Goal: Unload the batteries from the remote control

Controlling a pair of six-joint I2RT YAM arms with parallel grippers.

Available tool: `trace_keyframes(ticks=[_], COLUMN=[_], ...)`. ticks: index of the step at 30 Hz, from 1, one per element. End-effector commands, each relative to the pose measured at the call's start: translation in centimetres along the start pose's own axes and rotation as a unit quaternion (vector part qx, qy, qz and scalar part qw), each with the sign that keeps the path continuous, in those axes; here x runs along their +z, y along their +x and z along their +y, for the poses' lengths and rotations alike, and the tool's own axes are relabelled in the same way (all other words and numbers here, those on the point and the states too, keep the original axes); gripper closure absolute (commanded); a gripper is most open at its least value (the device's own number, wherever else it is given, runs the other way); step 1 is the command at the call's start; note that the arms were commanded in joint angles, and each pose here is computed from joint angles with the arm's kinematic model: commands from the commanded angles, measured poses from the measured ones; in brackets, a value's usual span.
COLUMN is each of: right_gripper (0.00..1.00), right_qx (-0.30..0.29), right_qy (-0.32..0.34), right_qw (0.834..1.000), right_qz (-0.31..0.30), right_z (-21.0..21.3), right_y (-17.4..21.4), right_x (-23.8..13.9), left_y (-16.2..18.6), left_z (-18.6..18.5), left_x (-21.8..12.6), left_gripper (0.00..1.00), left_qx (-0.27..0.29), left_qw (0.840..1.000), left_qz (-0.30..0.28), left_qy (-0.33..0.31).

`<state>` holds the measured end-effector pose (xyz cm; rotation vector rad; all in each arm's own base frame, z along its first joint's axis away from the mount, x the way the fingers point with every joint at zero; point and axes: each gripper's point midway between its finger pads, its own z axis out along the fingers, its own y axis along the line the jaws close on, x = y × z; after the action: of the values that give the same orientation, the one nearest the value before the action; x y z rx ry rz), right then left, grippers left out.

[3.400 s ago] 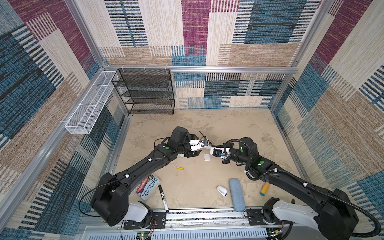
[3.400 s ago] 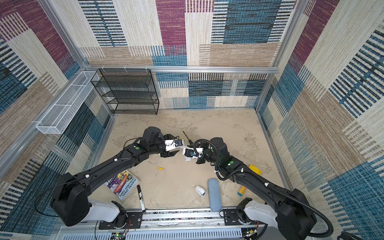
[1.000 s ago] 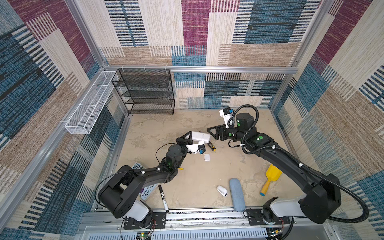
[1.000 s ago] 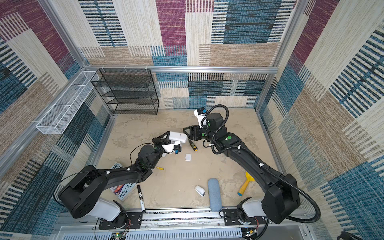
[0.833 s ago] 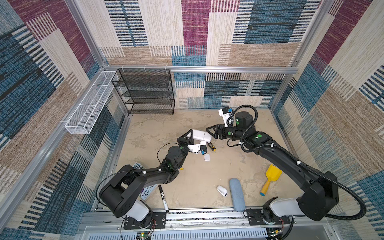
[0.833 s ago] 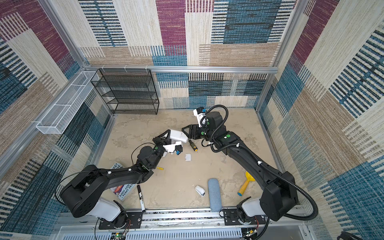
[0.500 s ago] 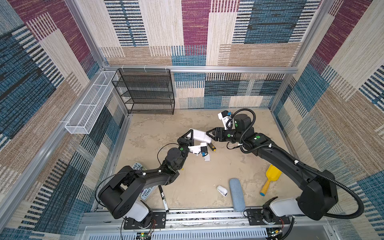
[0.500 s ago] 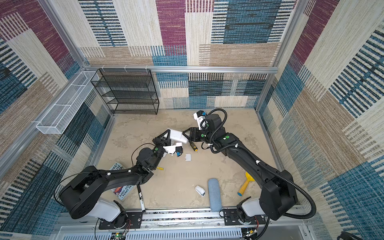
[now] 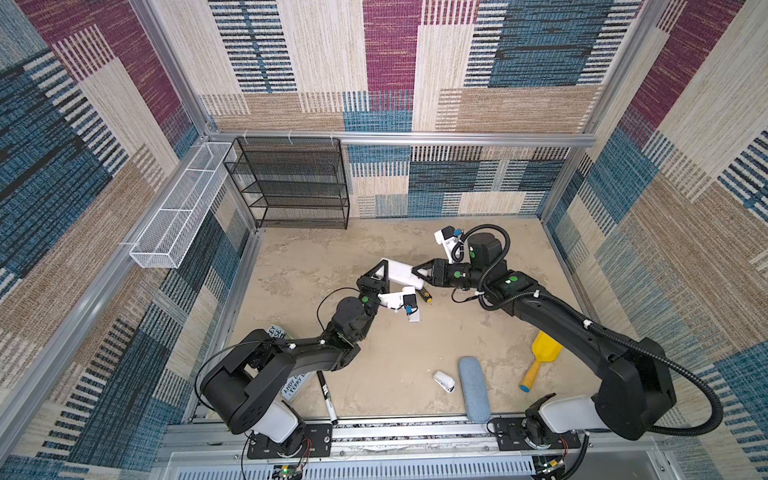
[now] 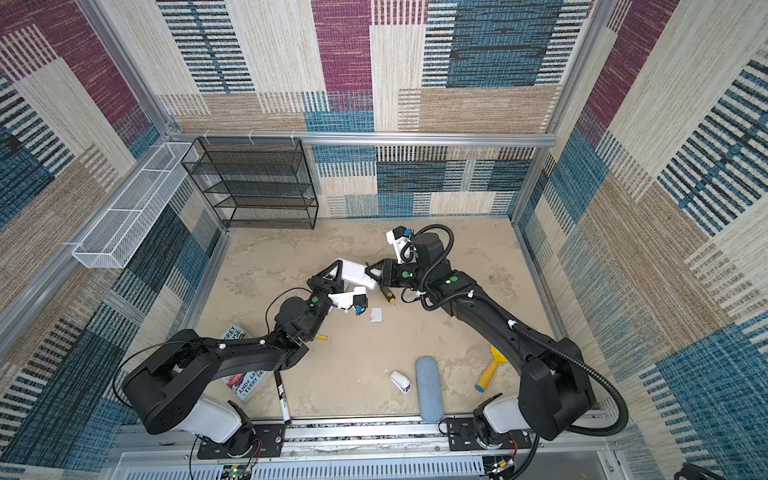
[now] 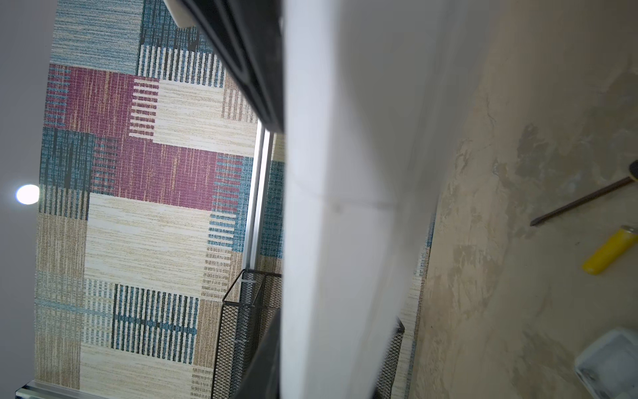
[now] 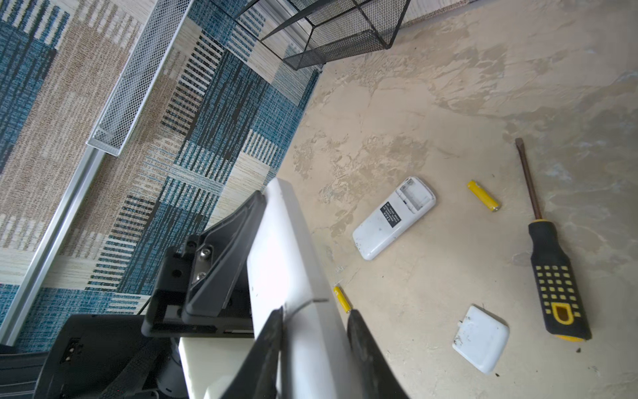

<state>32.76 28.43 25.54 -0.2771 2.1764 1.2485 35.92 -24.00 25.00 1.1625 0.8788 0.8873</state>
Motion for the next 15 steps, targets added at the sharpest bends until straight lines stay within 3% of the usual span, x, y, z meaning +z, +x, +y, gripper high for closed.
trace_keyframes(ticks=[1,6,15], right_gripper=[0.76,0.76,0.57], right_qx=[0.003,0.007,0.009], right_qy=[-0.016,-0.012,-0.023], right_qw=[1.000,1.000,0.999], right_qz=[0.019,0.019,0.025], right_z=[0.4,0.1,-0.1], right_y=[1.1,1.4,2.2], right_x=[0.0,-0.3,-0.4], left_y=[0.2,0.6,0.4], left_z=[2.8,3.8,4.1], left_x=[0.0,-0.2,-0.5], left_gripper=[1.00,1.00,1.00], left_qx=[-0.023,-0.043,-0.050], left_qw=[0.998,0.996,0.996], left_qz=[0.008,0.015,0.009], left_qy=[-0.052,-0.070,-0.067])
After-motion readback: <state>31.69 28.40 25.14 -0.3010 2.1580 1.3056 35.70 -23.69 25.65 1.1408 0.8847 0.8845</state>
